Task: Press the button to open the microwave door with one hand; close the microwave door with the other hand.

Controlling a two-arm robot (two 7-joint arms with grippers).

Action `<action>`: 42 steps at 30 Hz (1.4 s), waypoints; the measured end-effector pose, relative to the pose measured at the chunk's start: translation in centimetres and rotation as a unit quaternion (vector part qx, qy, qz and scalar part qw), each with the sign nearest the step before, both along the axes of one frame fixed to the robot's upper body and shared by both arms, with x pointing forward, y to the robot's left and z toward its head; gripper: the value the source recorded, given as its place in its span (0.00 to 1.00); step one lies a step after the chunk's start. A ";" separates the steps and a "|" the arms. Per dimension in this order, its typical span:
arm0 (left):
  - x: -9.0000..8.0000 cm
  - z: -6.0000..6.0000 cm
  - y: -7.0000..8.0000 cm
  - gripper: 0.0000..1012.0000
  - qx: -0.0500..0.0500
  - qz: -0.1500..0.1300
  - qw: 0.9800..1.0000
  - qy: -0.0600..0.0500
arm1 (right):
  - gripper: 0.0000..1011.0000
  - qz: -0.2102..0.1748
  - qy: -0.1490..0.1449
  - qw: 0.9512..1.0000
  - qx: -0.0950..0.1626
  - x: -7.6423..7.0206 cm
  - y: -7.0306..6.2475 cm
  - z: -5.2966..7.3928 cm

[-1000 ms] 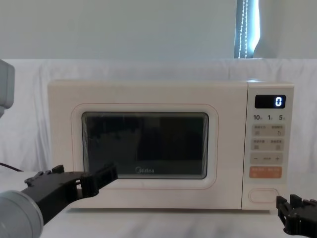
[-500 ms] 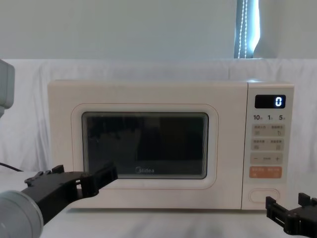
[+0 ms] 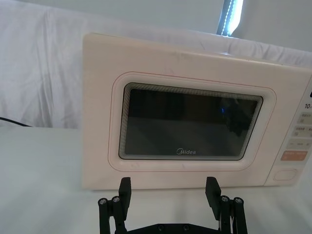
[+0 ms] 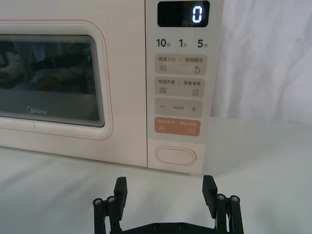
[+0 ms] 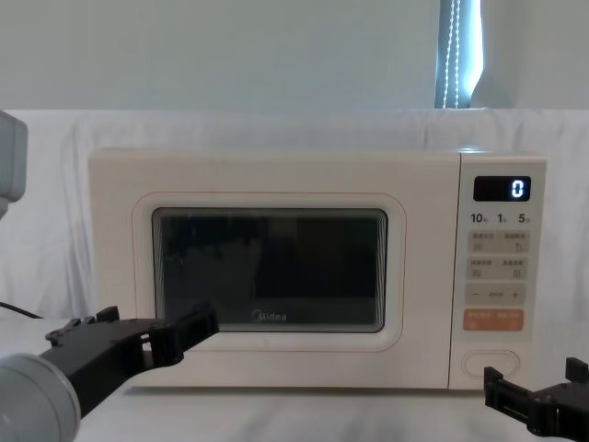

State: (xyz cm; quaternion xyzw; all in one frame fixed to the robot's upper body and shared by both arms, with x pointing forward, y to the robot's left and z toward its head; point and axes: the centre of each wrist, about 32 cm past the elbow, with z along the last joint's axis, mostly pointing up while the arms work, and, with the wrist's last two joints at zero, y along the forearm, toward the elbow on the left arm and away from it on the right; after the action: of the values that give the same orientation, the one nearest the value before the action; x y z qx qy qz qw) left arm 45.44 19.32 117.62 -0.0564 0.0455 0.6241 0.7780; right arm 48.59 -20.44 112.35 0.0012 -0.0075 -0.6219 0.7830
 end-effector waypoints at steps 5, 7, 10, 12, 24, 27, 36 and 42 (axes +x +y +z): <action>0.0 0.0 0.0 0.99 0.000 0.000 1.000 0.000 | 0.99 0.000 0.000 1.000 0.000 0.0 0.0 0.0; 0.0 0.0 0.0 0.99 0.000 0.000 1.000 0.000 | 0.99 0.000 0.000 1.000 0.000 0.0 0.0 0.0; 0.0 0.0 0.0 0.99 0.000 0.000 1.000 0.000 | 0.99 0.000 0.000 1.000 0.000 0.0 0.0 0.0; 0.0 0.0 0.0 0.99 0.000 0.000 1.000 0.000 | 0.99 0.000 0.000 1.000 0.000 0.0 0.0 0.0; 0.0 0.0 0.0 0.99 0.000 0.000 1.000 0.000 | 0.99 0.000 0.000 1.000 0.000 0.0 0.0 0.0; 0.0 0.0 0.0 0.99 0.000 0.000 1.000 0.000 | 0.99 0.000 0.000 1.000 0.000 0.0 0.0 0.0; 0.0 0.0 0.0 0.99 0.000 0.000 1.000 0.000 | 0.99 0.000 0.000 1.000 0.000 0.0 0.0 0.0; 0.0 0.0 0.0 0.99 0.000 0.000 1.000 0.000 | 0.99 0.000 0.000 1.000 0.000 0.0 0.0 0.0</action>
State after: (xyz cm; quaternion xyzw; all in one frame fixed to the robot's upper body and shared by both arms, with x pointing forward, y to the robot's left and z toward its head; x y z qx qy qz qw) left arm 45.44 19.32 117.62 -0.0564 0.0455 0.6241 0.7780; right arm 48.59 -20.44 112.35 0.0012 -0.0075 -0.6219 0.7830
